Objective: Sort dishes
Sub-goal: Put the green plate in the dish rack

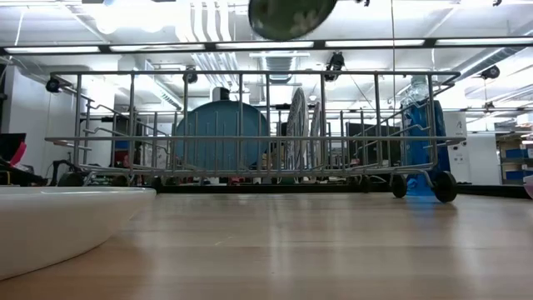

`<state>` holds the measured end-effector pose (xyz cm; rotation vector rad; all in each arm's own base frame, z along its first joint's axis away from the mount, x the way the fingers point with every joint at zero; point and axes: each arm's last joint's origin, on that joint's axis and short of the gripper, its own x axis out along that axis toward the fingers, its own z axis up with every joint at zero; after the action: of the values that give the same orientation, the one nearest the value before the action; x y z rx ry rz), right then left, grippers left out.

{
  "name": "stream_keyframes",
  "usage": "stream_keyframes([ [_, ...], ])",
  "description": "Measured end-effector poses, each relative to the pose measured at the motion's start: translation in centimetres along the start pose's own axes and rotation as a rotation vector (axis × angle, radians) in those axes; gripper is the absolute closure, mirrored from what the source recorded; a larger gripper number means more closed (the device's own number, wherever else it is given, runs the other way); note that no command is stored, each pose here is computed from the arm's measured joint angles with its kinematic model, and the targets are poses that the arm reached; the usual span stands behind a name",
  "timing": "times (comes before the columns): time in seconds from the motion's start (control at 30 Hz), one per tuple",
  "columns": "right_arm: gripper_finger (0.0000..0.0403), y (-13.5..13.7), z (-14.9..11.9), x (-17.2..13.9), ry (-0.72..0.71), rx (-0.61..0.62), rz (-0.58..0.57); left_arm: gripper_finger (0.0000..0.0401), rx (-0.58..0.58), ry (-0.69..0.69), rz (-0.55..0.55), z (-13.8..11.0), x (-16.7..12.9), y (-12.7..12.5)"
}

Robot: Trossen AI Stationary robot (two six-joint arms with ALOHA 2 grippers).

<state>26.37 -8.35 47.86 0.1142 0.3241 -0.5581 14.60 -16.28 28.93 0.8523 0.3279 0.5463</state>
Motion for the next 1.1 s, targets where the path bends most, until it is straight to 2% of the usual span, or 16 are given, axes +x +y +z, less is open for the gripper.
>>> stream_keyframes([
  [0.17,0.0361,-2.6,0.3,3.3,-0.023,0.045,-0.006,0.0156,0.002,0.001,0.073,-0.2,1.2,1.6],
  [0.3,0.0361,-3.7,0.8,5.6,-0.095,0.109,-0.038,0.0156,0.001,0.052,0.117,-0.9,2.5,3.0],
  [0.4,0.0361,-3.8,0.8,7.5,-0.133,0.109,-0.061,0.0156,-0.016,0.103,0.159,-1.7,3.5,4.1],
  [0.53,0.0361,-3.0,0.6,9.4,-0.167,0.088,-0.074,0.0156,-0.023,0.186,0.225,-3.5,5.0,5.2],
  [0.7,0.0361,-1.9,-0.7,11.4,-0.123,0.073,-0.227,0.0156,-0.050,0.279,0.306,-5.4,6.3,6.7],
  [0.87,0.0361,0.4,-2.0,11.9,-0.070,0.079,-0.415,0.0156,-0.114,0.349,0.384,-6.7,7.0,8.5],
  [1.1,0.0361,3.5,-3.7,12.6,-0.016,0.097,-0.371,0.0156,-0.171,0.428,0.477,-7.8,7.7,10.2],
])
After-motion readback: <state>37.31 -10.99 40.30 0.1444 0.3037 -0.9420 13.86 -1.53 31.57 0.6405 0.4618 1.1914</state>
